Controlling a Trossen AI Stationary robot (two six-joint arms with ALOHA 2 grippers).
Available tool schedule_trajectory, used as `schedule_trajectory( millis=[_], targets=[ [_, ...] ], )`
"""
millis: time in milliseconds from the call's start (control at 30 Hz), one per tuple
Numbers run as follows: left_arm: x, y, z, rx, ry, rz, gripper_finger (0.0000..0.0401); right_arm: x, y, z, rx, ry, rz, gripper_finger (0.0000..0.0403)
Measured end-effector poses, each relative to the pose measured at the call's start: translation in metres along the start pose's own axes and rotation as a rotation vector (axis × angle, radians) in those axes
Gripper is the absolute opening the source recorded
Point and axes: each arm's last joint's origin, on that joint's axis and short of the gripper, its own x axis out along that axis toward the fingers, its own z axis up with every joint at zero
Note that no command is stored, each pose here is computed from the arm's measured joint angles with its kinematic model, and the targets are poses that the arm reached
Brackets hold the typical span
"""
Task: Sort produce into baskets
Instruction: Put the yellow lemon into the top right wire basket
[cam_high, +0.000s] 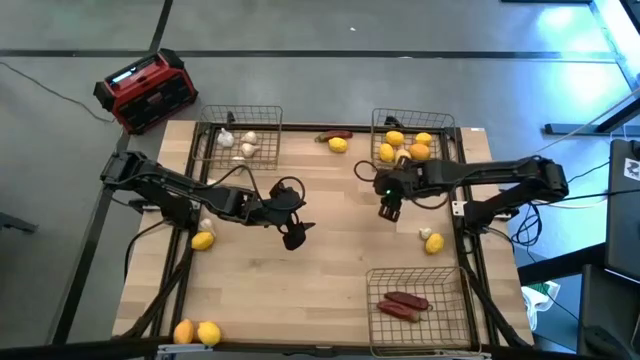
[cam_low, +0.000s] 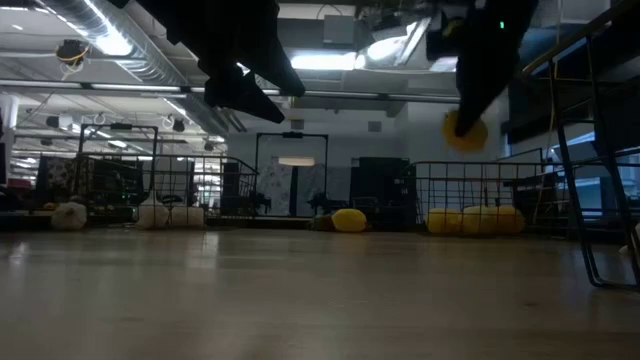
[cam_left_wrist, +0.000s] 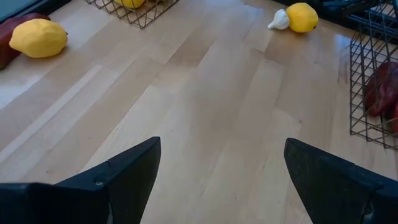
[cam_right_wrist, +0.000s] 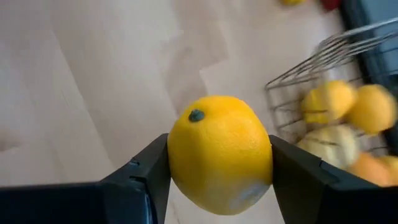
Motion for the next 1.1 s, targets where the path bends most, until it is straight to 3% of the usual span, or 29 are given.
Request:
schedule_trajectory(
  millis=[267, 567, 767, 933, 1100],
  targets=[
    [0.001, 0.001, 0.001, -0.001, -0.001, 0.005, 0.0337, -0.04, -0.022, 0.01, -0.038, -0.059, -0.166, 0.021],
    [0.001, 0.001, 0.001, -0.002, -0.002, 0.004, 0.0337, -0.04, -0.075, 0.004, 0.065, 0.056, -0.268, 0.021],
    [0.001, 0.001, 0.001, -0.007, -0.002, 0.004, 0.0337, -0.032, -0.128, -0.003, 0.236, 0.135, -0.346, 0.021],
    [0.001, 0.001, 0.001, -0.007, -0.002, 0.003, 0.0337, -0.024, -0.168, -0.019, 0.436, 0.173, -0.306, 0.021],
    [0.001, 0.001, 0.001, -0.004, -0.002, 0.003, 0.0337, -0.003, -0.191, -0.039, 0.573, 0.193, -0.25, 0.021]
  ],
)
